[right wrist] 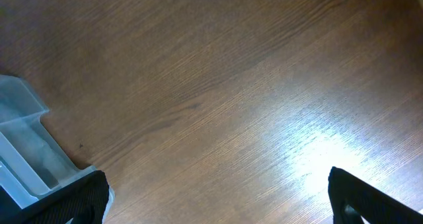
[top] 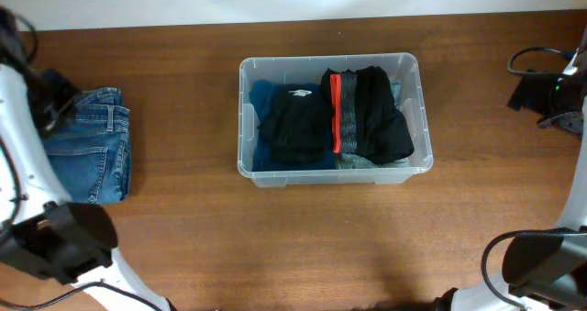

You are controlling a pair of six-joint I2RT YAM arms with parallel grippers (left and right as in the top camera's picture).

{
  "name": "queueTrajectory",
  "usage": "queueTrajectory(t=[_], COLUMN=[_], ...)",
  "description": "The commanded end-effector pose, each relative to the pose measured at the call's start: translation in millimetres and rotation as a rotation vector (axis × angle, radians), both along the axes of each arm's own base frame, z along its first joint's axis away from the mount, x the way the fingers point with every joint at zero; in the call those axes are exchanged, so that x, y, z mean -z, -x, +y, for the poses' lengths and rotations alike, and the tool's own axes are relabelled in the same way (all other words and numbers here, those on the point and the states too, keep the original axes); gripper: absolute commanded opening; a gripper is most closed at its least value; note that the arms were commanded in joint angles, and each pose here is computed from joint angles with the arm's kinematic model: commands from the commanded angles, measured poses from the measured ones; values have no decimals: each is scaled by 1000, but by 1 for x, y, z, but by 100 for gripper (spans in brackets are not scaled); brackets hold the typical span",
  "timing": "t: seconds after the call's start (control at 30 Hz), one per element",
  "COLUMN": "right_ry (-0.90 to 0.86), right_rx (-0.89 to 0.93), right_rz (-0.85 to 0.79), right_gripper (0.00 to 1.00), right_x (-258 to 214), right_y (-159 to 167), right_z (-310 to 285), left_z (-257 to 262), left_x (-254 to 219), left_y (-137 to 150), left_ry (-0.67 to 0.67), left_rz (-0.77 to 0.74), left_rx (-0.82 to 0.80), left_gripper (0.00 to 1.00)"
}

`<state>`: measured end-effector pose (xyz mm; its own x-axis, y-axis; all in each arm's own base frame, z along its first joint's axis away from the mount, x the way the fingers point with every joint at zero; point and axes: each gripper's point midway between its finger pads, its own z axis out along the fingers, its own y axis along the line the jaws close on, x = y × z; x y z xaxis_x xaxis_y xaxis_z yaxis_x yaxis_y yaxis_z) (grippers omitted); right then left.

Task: Pack container
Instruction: 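Lower the left gripper onto the folded blue jeans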

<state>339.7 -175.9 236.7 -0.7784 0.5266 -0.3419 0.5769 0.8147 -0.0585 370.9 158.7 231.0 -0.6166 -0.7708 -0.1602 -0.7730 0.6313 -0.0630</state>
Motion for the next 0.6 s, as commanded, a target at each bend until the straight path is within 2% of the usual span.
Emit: queueTrajectory(t=[0.0,0.17,0.33,0.57], right_ry=[6,6,6,6], right_rx=[18,18,18,18], right_rz=[6,6,6,6], right_gripper=[98,98,98,99], right_x=[1,1,1,1], right_y=[1,1,1,1], right_z=[-3,-3,-3,-3], left_z=[29,54,52,67], left_x=[33,77,108,122], left_y=[32,65,69,68], left_ry=[28,97,233,175], left_rz=[128,225,192,182], left_rx=[-116,-244,-264,-211], left_gripper=[11,12,9,10])
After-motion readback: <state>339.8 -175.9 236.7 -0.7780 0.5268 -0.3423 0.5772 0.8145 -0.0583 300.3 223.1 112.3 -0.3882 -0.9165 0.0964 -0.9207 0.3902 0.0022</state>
